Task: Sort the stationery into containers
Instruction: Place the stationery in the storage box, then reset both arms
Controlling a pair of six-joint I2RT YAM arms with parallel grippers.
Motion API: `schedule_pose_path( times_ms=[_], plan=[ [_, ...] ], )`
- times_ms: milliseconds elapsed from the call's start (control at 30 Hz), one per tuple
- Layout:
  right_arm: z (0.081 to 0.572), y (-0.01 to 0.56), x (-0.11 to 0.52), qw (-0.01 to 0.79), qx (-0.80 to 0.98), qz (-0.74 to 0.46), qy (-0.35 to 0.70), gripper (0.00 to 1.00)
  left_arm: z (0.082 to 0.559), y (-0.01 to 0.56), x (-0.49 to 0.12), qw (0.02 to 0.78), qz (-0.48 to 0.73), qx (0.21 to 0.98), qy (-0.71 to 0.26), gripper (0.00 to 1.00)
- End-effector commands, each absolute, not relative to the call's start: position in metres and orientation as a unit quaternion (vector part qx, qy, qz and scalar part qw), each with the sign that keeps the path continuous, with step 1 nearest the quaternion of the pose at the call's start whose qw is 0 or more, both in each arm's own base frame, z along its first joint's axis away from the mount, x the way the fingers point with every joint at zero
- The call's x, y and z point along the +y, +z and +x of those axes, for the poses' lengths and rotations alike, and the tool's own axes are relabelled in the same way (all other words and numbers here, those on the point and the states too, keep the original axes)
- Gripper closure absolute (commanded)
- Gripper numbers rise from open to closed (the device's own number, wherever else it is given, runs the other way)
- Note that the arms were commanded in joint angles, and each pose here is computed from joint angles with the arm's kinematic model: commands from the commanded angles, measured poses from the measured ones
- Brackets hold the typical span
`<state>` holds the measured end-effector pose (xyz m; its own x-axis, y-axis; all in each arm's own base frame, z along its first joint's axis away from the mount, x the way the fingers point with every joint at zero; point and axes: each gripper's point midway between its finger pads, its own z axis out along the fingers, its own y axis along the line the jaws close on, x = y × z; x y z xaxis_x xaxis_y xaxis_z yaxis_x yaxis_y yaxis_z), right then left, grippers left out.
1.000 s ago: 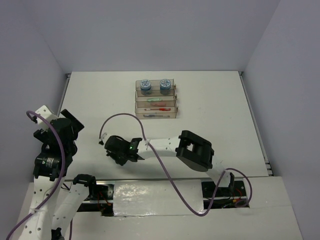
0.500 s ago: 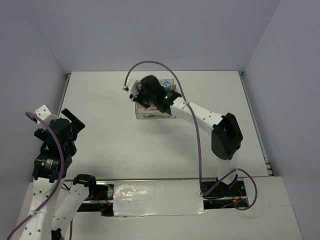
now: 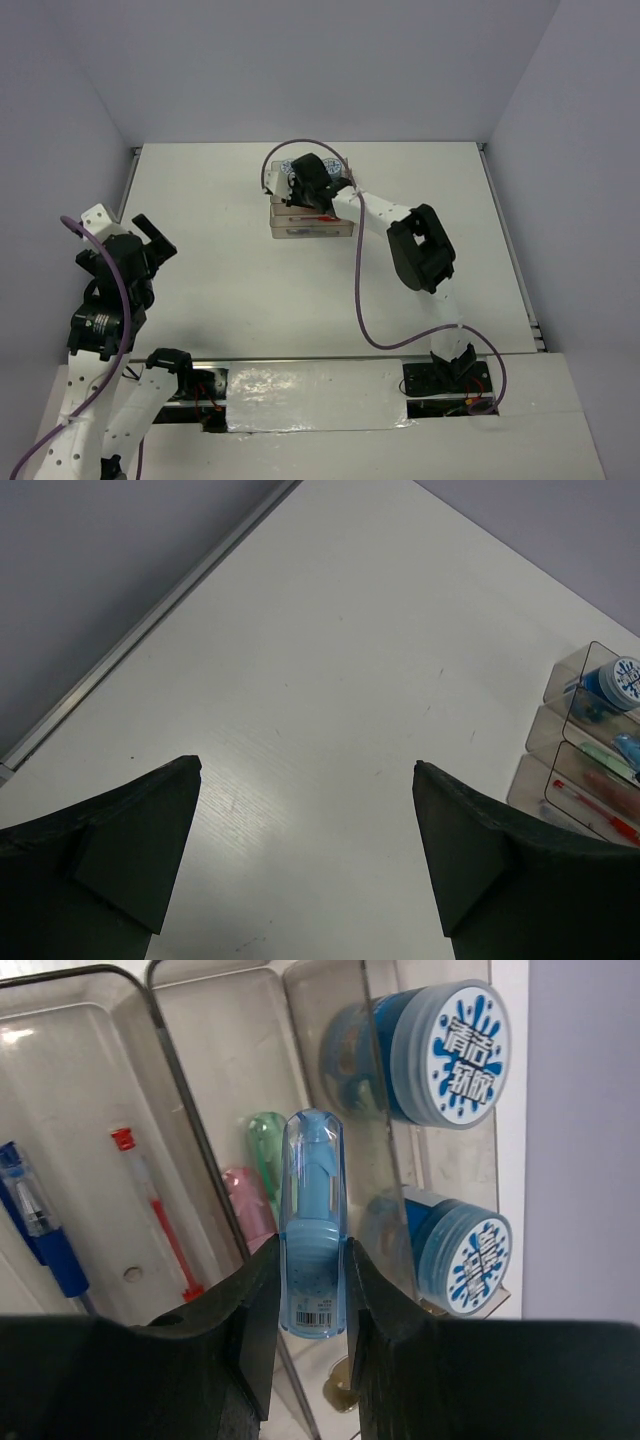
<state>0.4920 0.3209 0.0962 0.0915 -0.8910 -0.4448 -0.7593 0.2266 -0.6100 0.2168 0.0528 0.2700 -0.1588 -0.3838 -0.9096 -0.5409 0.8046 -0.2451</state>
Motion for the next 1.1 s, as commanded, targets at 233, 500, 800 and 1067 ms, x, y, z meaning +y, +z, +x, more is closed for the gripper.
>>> schedule_pose_path(
  times_ms=[233,500,800,1067],
  plan=[
    [0.509,0.117,0.317,0.445,0.653,-0.608,-0.076,0.57,0.223,0.278,0.048,0.590,-0.289,0.752,0.055,0.01],
    [0.506,0.144,0.322,0.475,0.661,-0.579,-0.053,0.00,0.225,0.276,0.045,0.586,-0.283,0.757,0.054,0.01],
    [0.452,0.264,0.256,0.577,0.790,-0.208,0.028,0.00,0.232,0.274,0.049,0.574,-0.281,0.765,0.075,0.01],
    [0.309,0.304,0.142,0.609,0.786,0.014,0.108,0.00,0.242,0.269,0.053,0.550,-0.271,0.784,0.098,0.01]
  ],
)
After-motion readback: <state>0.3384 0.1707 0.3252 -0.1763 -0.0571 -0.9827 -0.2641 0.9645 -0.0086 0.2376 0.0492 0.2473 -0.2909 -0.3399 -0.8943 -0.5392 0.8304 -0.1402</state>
